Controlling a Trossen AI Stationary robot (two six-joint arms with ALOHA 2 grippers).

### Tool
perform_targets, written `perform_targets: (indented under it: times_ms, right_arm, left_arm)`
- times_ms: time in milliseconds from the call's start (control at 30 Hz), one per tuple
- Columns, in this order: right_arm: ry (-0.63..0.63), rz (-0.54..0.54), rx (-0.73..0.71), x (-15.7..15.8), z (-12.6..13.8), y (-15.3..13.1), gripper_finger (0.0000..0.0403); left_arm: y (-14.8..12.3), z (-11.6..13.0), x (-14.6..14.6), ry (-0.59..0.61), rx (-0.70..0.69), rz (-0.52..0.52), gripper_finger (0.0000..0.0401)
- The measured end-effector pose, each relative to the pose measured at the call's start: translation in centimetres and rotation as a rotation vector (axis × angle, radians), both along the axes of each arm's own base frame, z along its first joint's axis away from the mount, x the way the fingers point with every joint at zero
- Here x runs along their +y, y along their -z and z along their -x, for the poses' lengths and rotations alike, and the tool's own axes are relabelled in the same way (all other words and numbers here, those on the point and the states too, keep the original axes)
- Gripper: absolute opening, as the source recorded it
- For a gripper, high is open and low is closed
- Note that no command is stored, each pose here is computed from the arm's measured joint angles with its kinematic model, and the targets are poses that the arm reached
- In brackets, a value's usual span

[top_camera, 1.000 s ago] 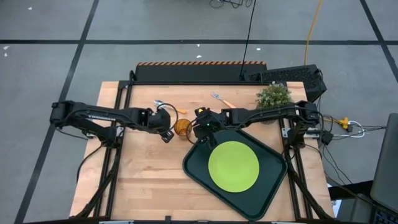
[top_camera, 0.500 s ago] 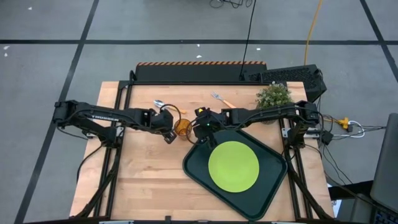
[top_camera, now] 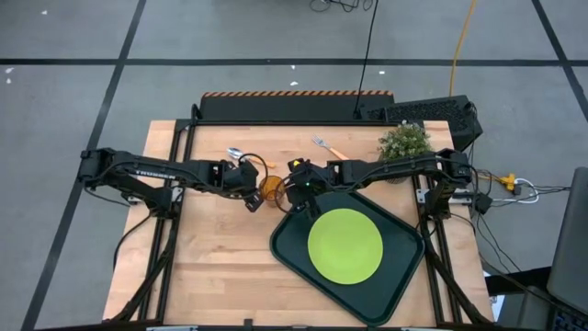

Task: Pick and place plate/cup/fork/spoon on tray
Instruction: Put the brown cup on the black tray to the top right of the green plate

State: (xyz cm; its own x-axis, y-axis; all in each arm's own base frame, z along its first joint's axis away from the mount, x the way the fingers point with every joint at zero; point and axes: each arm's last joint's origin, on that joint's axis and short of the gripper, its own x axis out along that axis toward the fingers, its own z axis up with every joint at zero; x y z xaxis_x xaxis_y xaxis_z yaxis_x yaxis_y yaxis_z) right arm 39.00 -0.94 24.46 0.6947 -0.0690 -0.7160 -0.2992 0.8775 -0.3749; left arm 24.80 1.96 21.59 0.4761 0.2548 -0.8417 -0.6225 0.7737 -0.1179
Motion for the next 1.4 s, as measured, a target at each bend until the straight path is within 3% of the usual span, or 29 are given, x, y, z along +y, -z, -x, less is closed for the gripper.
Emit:
perform_targets:
  times_ms: [300,833,1033,1400]
  right_arm:
    - [0.001,-0.001,0.000,0.0,0.0,0.0,0.0210]
    - [-0.015,0.011,0.043,-0.2,0.1,1.0,0.0210]
    - [-0.017,0.012,0.067,-0.2,0.1,0.1,0.0210]
    - [0.025,-0.025,0.150,-0.5,0.2,1.7,0.0210]
  left_arm:
    - [-0.5,-0.8,0.0,0.026,-0.091,-0.014,0.0124]
    - [0.8,-1.7,0.0,0.045,-0.067,-0.007,0.0124]
    - [1.2,-2.3,0.0,0.053,-0.074,-0.010,0.0124]
    - [1.2,-2.5,0.1,0.076,-0.081,-0.028,0.0124]
